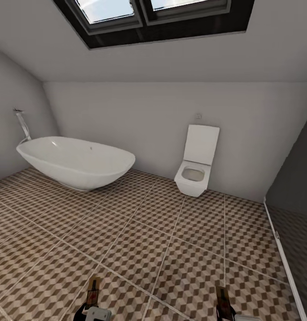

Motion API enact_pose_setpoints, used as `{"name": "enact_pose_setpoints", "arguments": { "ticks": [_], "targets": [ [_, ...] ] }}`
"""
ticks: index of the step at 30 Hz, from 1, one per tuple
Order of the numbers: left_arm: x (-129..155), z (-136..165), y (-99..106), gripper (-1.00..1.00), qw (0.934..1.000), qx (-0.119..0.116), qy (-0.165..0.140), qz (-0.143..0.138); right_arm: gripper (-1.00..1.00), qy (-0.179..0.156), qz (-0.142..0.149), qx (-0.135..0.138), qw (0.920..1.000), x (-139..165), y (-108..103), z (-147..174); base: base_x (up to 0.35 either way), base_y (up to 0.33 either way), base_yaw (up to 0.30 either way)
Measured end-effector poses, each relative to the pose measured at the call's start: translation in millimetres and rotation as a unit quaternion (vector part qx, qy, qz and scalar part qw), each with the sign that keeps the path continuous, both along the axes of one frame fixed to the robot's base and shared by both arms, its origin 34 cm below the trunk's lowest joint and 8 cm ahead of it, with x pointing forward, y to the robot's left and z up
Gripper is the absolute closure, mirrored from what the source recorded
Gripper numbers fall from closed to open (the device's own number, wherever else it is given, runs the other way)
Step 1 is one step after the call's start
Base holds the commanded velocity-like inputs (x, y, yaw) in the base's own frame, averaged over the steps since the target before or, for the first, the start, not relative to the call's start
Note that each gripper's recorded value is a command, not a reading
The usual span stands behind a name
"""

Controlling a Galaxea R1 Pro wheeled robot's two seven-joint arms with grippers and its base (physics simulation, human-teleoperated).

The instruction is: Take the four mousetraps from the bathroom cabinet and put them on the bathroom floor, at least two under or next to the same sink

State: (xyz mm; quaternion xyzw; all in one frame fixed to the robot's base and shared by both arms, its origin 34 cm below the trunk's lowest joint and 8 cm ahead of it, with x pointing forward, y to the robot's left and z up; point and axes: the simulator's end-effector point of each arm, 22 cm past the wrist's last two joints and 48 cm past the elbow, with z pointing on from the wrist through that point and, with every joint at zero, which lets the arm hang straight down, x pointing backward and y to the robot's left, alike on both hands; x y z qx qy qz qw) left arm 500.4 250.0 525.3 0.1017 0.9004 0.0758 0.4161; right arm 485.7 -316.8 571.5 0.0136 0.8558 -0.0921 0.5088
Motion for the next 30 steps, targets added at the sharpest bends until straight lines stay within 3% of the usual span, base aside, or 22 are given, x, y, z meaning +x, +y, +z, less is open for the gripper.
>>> {"name": "enact_pose_setpoints", "arguments": {
  "ticks": [30],
  "targets": [
    [-0.4,-0.2,0.1,1.00,1.0000,0.000,0.000,0.000,1.00,-0.002,0.000,-0.001,1.0000,0.6,-0.4,1.0,0.000,0.000,0.120]
  ]
}}
